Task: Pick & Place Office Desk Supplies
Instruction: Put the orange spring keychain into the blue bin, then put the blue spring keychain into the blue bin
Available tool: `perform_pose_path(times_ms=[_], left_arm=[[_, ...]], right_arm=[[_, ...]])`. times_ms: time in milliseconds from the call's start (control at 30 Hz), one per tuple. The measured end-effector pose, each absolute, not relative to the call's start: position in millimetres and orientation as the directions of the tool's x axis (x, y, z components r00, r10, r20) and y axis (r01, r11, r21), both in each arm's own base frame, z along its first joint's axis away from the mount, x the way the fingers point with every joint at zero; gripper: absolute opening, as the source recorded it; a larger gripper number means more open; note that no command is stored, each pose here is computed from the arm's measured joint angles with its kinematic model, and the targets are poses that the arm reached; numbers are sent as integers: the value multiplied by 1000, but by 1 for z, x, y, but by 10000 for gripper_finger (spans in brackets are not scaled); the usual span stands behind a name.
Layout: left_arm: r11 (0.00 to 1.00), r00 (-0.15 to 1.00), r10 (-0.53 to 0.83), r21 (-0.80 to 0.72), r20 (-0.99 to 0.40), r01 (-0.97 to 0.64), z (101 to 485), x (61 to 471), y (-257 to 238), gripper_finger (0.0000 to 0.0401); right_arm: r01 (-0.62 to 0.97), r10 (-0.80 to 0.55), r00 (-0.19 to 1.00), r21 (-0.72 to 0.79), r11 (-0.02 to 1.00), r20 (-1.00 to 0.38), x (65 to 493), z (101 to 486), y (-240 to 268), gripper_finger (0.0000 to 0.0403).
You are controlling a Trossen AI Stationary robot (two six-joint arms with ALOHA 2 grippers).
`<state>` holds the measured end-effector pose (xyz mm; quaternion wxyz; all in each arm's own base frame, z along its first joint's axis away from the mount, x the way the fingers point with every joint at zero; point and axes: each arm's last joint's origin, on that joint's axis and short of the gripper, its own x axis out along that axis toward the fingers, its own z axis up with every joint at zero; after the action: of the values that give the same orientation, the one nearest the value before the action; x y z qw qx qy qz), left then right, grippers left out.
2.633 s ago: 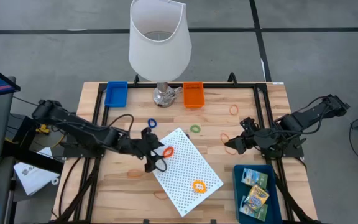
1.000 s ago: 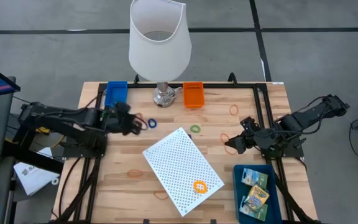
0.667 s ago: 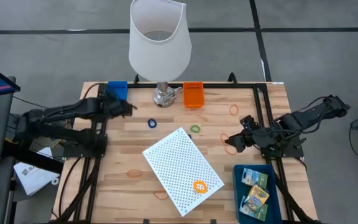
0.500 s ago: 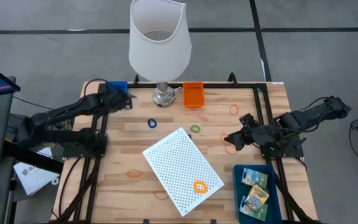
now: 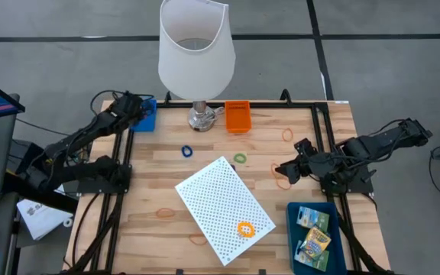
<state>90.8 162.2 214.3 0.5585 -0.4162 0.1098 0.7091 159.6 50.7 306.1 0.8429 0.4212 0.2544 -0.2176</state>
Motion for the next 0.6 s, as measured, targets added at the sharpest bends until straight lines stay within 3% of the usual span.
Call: perform_pose_path(times_ms=[300,600], left_arm=[[-388,-51,713,-333,-699,-859,216,83,168,19],[-353,-15,774,-412,-633,-840,223,87,174,118]], right_arm=[[592,-165,772,598,541,-614,160,306,48,194],[597,-173,770,598,535,-614,161,306,47,194]])
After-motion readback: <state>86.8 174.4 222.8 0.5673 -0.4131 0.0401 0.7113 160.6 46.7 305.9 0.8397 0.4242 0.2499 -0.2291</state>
